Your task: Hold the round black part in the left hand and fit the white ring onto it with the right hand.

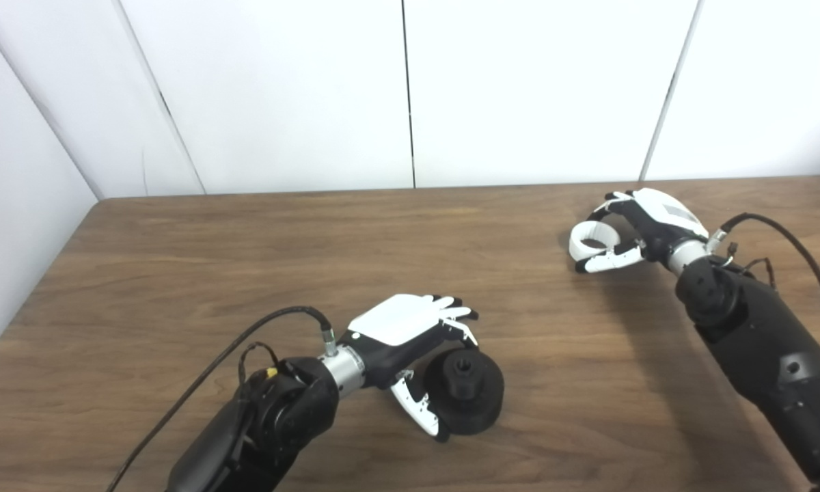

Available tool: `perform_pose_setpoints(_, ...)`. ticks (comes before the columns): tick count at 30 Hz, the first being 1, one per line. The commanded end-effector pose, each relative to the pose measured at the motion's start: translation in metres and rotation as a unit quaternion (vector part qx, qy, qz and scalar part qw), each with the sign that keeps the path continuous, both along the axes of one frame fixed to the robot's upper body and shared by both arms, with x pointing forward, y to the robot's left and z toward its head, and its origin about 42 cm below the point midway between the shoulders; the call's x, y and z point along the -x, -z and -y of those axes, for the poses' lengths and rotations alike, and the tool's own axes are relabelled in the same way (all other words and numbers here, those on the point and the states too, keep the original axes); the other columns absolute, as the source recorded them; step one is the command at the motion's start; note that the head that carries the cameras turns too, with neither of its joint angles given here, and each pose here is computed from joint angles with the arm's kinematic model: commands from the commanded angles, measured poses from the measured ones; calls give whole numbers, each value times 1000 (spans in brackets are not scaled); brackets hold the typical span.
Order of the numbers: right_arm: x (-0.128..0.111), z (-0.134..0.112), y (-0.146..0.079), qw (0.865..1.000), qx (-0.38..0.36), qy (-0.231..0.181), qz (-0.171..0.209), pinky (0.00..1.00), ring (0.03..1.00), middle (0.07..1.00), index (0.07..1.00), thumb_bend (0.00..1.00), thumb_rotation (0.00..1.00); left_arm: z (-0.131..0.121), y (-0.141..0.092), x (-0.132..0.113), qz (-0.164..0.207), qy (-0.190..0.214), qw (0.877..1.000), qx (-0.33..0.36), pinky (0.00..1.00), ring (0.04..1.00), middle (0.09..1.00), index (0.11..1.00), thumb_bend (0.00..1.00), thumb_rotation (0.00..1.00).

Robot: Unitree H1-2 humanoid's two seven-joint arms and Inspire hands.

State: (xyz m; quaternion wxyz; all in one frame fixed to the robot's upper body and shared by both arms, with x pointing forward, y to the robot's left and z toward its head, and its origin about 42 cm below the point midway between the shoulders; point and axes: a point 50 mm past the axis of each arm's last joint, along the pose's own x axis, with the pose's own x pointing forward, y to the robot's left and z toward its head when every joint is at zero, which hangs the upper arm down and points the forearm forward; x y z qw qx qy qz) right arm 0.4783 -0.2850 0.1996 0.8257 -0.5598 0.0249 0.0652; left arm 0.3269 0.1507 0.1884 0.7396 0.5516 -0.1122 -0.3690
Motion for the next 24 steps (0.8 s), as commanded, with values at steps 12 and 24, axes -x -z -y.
perform_pose_setpoints(12, -9, 5, -29, 999, 2, -5, 45, 986, 1000, 943, 702, 729, 321, -8, 4, -3, 1, -7, 1000, -17, 1000, 1000, 952, 655, 968, 194)
perform_pose_setpoints(24, -8, 4, -29, 999, -2, -9, 49, 982, 1000, 937, 692, 682, 314, -8, 4, -3, 1, -8, 1000, -19, 1000, 1000, 953, 656, 963, 194)
